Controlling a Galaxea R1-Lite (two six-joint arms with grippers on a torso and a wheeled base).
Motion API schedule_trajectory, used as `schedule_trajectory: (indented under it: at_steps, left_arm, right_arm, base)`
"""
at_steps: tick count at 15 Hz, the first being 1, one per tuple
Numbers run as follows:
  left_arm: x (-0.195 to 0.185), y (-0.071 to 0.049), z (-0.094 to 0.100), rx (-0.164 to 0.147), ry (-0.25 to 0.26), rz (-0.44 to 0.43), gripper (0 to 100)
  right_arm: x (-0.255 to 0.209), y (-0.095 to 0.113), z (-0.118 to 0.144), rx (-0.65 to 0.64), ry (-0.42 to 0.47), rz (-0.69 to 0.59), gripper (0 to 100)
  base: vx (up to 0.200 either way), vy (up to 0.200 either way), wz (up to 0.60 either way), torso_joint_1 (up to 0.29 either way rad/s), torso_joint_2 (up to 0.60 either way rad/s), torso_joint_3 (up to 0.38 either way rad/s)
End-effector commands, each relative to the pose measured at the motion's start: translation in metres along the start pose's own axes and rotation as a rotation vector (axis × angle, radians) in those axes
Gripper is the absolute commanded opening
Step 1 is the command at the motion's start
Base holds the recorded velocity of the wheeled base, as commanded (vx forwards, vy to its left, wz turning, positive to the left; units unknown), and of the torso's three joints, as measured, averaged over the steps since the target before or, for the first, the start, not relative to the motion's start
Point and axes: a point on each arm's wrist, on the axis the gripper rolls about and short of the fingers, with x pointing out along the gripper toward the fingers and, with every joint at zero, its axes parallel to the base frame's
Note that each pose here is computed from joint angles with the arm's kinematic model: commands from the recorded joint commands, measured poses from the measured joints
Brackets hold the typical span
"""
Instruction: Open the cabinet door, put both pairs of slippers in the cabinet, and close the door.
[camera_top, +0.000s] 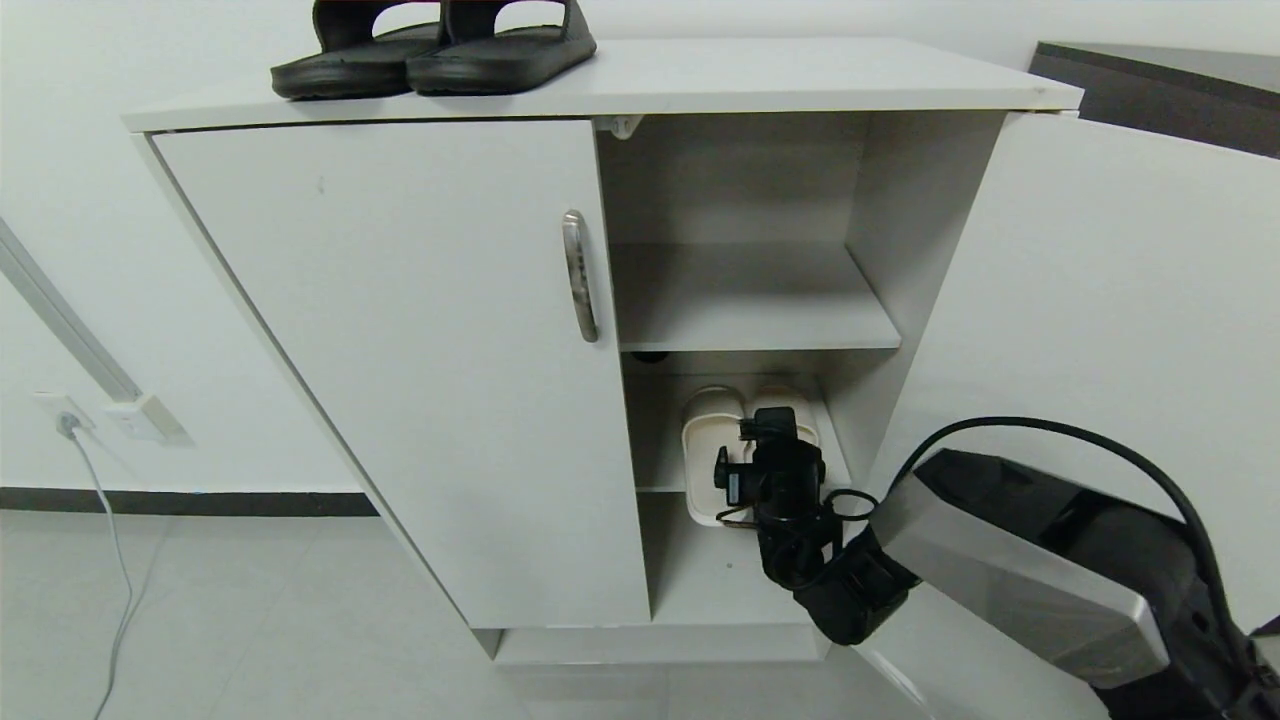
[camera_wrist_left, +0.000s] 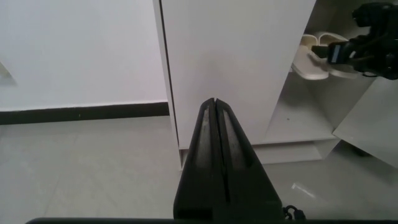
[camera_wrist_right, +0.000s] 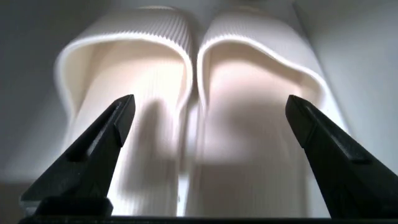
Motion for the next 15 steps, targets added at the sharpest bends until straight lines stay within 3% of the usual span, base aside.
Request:
schedule_trajectory:
  at_steps: [1, 5, 10, 15]
  left_arm:
    - [0.0, 0.0, 0.0, 0.001, -0.002, 0.0, 0]
    - [0.0, 0.0, 0.0, 0.001, 0.0, 0.001, 0]
    - [0.0, 0.0, 0.0, -0.002, 0.0, 0.001, 0]
    - [0.0, 0.0, 0.0, -0.002, 0.0, 0.001, 0]
  right_arm:
    - [-0.054, -0.005, 0.03, 0.011, -0.019, 0.064, 100]
    - [-0.104, -0.013, 0.02, -0.01, 0.008, 0.13, 100]
    - [-0.107, -0.013, 0.017, -0.009, 0.008, 0.137, 100]
    - [-0.107, -0.014, 0.015, -0.015, 0.011, 0.122, 100]
  base:
    - [0.0, 0.0, 0.0, 0.0, 0.0, 0.0]
    - [0.0, 0.0, 0.0, 0.0, 0.0, 0.0]
    - [0.0, 0.0, 0.0, 0.0, 0.0, 0.0]
    - [-0.2, 0.0, 0.0, 0.003, 0.0, 0.0]
